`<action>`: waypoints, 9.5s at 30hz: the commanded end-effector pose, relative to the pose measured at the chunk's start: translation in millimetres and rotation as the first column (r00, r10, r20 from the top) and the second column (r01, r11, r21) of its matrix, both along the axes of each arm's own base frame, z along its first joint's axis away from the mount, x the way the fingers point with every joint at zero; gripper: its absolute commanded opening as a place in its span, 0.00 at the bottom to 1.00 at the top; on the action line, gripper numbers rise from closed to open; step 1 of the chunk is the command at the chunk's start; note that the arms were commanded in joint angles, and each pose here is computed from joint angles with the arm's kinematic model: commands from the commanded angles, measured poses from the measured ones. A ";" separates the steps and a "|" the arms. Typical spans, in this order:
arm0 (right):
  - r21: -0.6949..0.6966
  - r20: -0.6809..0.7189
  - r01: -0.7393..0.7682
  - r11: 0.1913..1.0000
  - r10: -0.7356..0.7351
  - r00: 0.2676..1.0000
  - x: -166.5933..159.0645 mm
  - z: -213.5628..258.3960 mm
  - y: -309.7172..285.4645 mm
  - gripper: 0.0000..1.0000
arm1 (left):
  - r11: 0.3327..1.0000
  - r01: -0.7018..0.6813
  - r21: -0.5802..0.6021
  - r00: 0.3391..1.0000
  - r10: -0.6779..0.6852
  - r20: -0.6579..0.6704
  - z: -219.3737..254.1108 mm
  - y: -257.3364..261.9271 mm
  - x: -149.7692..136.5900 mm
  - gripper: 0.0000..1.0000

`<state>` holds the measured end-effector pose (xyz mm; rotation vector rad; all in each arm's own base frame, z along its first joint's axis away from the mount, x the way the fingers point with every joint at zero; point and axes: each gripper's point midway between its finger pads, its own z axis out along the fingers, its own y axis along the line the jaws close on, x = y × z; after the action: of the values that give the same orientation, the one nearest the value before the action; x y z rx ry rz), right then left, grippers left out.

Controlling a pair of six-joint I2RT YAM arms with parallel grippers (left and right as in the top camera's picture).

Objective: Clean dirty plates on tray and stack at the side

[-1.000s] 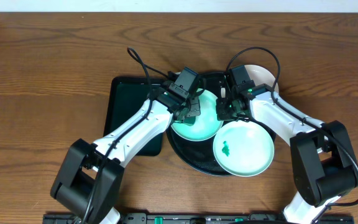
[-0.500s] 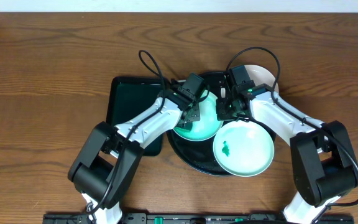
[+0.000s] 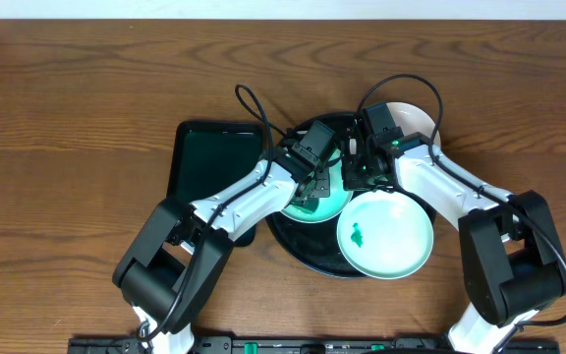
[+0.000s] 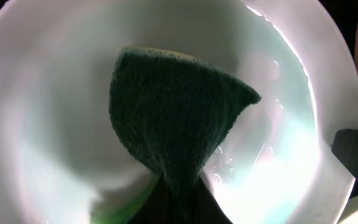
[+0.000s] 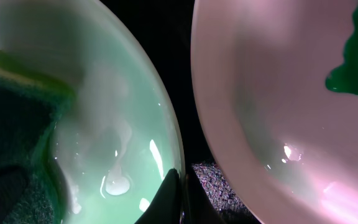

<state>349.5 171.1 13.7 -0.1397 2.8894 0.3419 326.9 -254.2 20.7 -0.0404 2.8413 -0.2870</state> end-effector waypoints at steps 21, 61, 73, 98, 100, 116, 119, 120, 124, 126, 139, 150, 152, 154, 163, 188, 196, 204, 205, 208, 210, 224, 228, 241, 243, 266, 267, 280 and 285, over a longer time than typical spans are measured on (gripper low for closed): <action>0.041 -0.015 -0.047 0.998 0.048 0.999 -6.1 -1.0 12.9 0.01 | 0.951 -0.078 -0.298 0.979 0.130 0.156 144.6 46.4 24.8 0.08; 0.040 -0.015 -0.047 0.998 0.048 0.999 -6.2 -1.0 12.9 0.01 | 0.941 -0.231 0.246 0.926 0.290 -0.240 13.2 208.1 -27.5 0.09; 0.040 -0.015 -0.047 0.998 0.048 0.999 -6.2 -1.0 12.9 0.01 | 0.937 -0.267 0.223 0.931 0.311 -0.193 37.6 213.5 -14.9 0.58; 0.041 -0.015 -0.047 0.998 0.048 0.999 -6.1 -1.0 12.9 0.55 | 0.785 -0.617 0.050 0.782 0.606 0.146 156.0 321.3 -12.7 0.80; 0.040 -0.015 -0.047 0.998 0.048 0.999 -6.0 -1.0 12.9 0.56 | 0.785 -0.617 0.051 0.782 0.606 0.145 155.9 321.3 -12.7 0.80; 0.022 -0.001 -0.041 0.999 0.041 0.999 -5.2 -5.9 9.0 0.39 | 0.785 -0.617 0.051 0.782 0.606 0.145 155.7 321.3 -12.9 0.81; 0.009 0.003 -0.037 0.999 0.037 0.999 -4.4 -6.5 6.8 0.38 | 0.785 -0.617 0.051 0.782 0.606 0.145 155.7 321.3 -12.9 0.81; 0.009 0.003 -0.037 0.999 0.037 0.999 -4.3 -6.5 6.8 0.37 | 0.785 -0.617 0.051 0.782 0.606 0.145 155.7 321.3 -12.9 0.81; 0.009 0.003 -0.036 0.999 0.036 0.999 -4.4 -6.6 6.7 0.31 | 0.785 -0.617 0.051 0.782 0.606 0.145 155.7 321.3 -12.9 0.81; 0.008 0.003 -0.036 0.999 0.036 0.999 -4.5 -6.8 6.6 0.31 | 0.785 -0.617 0.051 0.782 0.606 0.145 155.7 321.3 -12.9 0.81; 0.019 0.003 -0.007 1.000 0.007 1.000 -6.2 -14.3 5.9 0.19 | 0.785 -0.617 0.051 0.782 0.606 0.145 155.7 321.3 -12.9 0.81; 0.026 0.000 -0.010 1.000 0.010 1.000 -6.7 -13.7 7.1 0.01 | 0.785 -0.617 0.051 0.782 0.606 0.145 155.7 321.3 -12.9 0.81; 0.026 0.002 -0.010 1.000 0.010 1.000 -6.8 -12.4 7.0 0.01 | 0.785 -0.617 0.051 0.782 0.606 0.145 155.7 321.3 -12.9 0.81; 0.029 0.008 -0.008 1.000 0.008 1.000 -5.9 -9.2 6.6 0.01 | 0.785 -0.617 0.051 0.782 0.606 0.145 155.7 321.3 -12.9 0.81; 0.052 0.046 0.015 0.999 -0.017 0.999 -0.5 12.0 6.1 0.01 | 0.785 -0.617 0.051 0.782 0.606 0.145 155.7 321.3 -12.9 0.81; 0.143 0.050 0.072 0.987 -0.080 0.996 15.3 89.0 22.1 0.01 | 0.785 -0.617 0.051 0.782 0.606 0.145 155.7 321.3 -12.9 0.81; 0.190 0.043 0.115 0.975 -0.126 0.991 21.5 105.9 29.5 0.01 | 0.785 -0.617 0.051 0.782 0.606 0.145 155.7 321.3 -12.9 0.81; 0.211 0.032 0.098 0.973 -0.107 0.994 17.1 107.0 38.2 0.01 | 0.785 -0.617 0.051 0.782 0.606 0.145 155.7 321.3 -12.9 0.82; 0.211 0.032 0.096 0.973 -0.105 0.994 17.0 107.1 38.7 0.01 | 0.785 -0.617 0.051 0.782 0.606 0.145 155.7 321.3 -12.9 0.81; 0.214 0.039 0.085 0.973 -0.095 0.995 16.1 107.8 43.2 0.01 | 0.785 -0.617 0.051 0.782 0.606 0.145 155.7 321.3 -12.9 0.82; 0.215 0.042 0.075 0.974 -0.086 0.995 14.9 108.1 47.0 0.01 | 0.785 -0.617 0.051 0.782 0.606 0.145 155.7 321.3 -12.9 0.82; 0.191 0.122 0.037 0.981 -0.061 0.991 14.9 112.4 72.2 0.01 | 0.785 -0.617 0.051 0.782 0.606 0.145 155.7 321.3 -12.9 0.82; 0.185 0.152 0.013 0.983 -0.041 0.988 13.2 114.5 82.8 0.01 | 0.785 -0.617 0.051 0.782 0.606 0.145 155.7 321.3 -12.9 0.81; 0.103 0.336 -0.018 0.995 -0.018 0.942 15.9 127.6 115.8 0.01 | 0.785 -0.617 0.051 0.782 0.606 0.145 155.7 321.3 -12.9 0.81; 0.097 0.361 -0.021 0.995 -0.015 0.932 17.1 128.6 121.3 0.01 | 0.785 -0.617 0.051 0.782 0.606 0.145 155.7 321.3 -12.9 0.81; 0.066 0.636 0.040 0.997 -0.073 0.768 83.1 147.0 137.4 0.01 | 0.785 -0.617 0.051 0.782 0.606 0.145 155.7 321.3 -12.9 0.81; 0.060 0.643 0.039 0.997 -0.068 0.763 84.4 147.7 137.3 0.01 | 0.785 -0.617 0.051 0.782 0.606 0.145 155.7 321.3 -12.9 0.81; -0.050 0.705 -0.005 0.999 0.039 0.708 91.6 133.0 152.5 0.01 | 0.785 -0.617 0.051 0.782 0.606 0.145 155.7 321.3 -12.9 0.81; -0.155 0.745 -0.053 0.987 0.152 0.650 91.8 136.8 161.3 0.01 | 0.785 -0.617 0.051 0.782 0.606 0.145 155.7 321.3 -12.9 0.82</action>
<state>438.9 326.3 137.5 -0.2887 2.1212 0.1670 312.1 63.9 170.0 -0.8854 2.5523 -0.0155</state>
